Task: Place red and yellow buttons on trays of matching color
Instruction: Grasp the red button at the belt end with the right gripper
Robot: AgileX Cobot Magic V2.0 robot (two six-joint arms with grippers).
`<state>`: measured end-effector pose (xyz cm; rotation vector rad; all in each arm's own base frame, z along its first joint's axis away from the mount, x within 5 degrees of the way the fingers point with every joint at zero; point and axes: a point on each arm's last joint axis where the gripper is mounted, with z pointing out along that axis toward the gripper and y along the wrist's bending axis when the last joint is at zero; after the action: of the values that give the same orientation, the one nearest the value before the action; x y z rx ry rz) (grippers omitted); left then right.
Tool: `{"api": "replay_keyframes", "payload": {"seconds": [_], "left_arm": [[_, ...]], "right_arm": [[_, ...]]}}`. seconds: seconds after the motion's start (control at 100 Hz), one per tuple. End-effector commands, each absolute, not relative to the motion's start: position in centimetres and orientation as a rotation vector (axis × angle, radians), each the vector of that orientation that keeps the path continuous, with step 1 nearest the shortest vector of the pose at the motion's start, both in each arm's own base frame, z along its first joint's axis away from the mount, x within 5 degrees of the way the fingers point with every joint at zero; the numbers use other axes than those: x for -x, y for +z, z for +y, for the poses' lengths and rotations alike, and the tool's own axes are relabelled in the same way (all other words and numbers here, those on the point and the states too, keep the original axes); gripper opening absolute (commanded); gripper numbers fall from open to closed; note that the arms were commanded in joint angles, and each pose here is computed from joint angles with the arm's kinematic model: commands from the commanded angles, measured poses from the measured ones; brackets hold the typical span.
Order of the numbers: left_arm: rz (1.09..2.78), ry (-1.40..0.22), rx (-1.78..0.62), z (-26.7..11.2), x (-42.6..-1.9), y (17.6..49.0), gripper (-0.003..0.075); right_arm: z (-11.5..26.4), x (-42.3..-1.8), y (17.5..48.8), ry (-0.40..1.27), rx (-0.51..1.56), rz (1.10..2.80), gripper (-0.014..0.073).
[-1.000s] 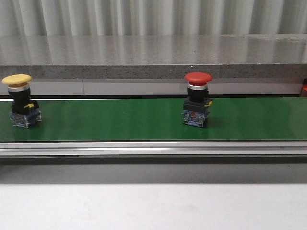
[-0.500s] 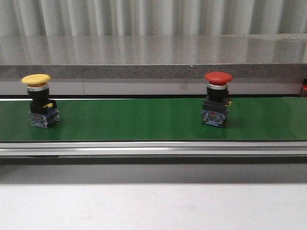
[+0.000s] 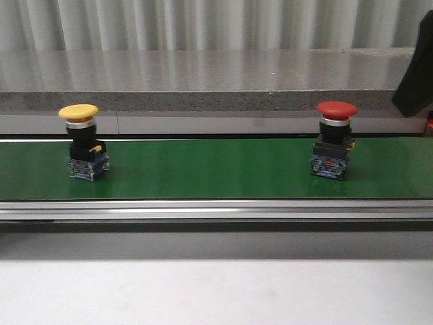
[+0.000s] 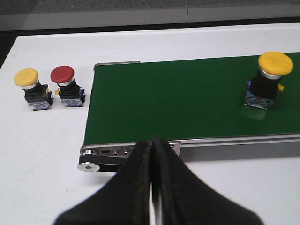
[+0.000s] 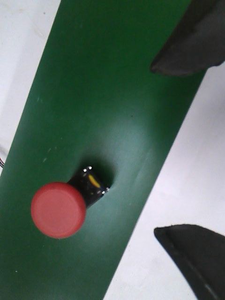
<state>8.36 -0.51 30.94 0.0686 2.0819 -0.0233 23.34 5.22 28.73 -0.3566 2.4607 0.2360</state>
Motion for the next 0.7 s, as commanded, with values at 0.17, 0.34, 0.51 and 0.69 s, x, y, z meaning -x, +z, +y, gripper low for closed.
{"api": "replay_keyframes", "payload": {"seconds": [0.17,0.34,0.51,0.69], "left_arm": [[1.994,-0.054,-0.073,-0.7,-8.6,32.3,-0.0020],[1.994,-0.054,-0.073,-0.7,-8.6,32.3,-0.0020],[1.994,-0.054,-0.073,-0.7,-8.6,32.3,-0.0020],[1.994,-0.054,-0.073,-0.7,-8.6,32.3,-0.0020]], "right_arm": [[6.9,-27.0,29.4,0.240,0.389,2.373,0.0636],[7.1,-28.7,28.4,0.226,0.374,2.365,0.0636],[7.2,-29.6,27.4,0.210,0.384,2.371,0.0610],[7.2,-29.7,27.0,0.211,0.386,2.386,0.0314]]}}
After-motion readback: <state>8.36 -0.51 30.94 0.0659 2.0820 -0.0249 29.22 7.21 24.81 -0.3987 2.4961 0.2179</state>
